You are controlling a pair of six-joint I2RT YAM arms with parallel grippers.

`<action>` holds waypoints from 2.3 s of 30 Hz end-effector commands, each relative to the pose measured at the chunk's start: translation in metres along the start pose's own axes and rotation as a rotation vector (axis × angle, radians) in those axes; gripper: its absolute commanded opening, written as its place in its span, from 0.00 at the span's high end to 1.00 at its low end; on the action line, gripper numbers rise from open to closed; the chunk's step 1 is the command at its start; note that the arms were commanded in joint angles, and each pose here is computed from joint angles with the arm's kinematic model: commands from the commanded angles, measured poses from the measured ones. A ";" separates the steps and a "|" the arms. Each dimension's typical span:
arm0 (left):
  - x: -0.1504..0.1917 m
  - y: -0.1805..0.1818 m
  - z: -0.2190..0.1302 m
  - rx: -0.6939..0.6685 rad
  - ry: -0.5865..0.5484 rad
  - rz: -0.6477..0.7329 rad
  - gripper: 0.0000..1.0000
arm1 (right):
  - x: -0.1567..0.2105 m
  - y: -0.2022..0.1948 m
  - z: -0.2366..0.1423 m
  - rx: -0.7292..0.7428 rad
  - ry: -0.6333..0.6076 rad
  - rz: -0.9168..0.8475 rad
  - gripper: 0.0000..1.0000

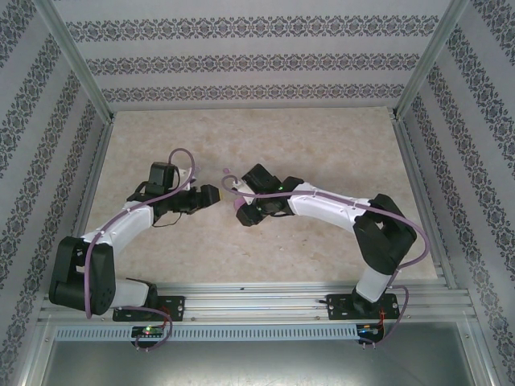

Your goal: Insert the wireless bluetooth earbuds into the charging case

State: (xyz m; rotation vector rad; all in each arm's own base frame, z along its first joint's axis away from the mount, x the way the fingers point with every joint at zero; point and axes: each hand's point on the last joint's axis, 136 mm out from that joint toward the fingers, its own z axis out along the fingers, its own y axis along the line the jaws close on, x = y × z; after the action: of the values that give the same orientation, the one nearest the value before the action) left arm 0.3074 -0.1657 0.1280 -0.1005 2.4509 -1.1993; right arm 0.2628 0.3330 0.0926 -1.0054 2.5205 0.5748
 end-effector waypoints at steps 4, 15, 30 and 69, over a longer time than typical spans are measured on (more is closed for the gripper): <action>0.002 -0.026 0.006 0.110 0.005 0.014 0.28 | -0.020 0.016 -0.023 -0.082 -0.083 -0.063 0.81; 0.010 -0.046 0.025 0.180 0.057 0.009 0.29 | -0.030 0.025 -0.039 -0.106 -0.129 -0.068 0.81; 0.011 -0.056 0.031 0.237 0.062 -0.047 0.59 | -0.035 0.026 -0.039 -0.107 -0.135 -0.068 0.81; -0.009 -0.072 0.010 0.287 -0.047 -0.121 0.89 | -0.057 0.021 -0.058 -0.081 -0.212 -0.001 0.49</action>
State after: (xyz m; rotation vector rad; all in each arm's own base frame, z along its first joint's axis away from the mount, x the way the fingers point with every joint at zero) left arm 0.3040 -0.2222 0.1670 -0.1802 2.3128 -1.5865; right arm 0.2669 0.3512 0.1475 -0.9929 2.3722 0.7256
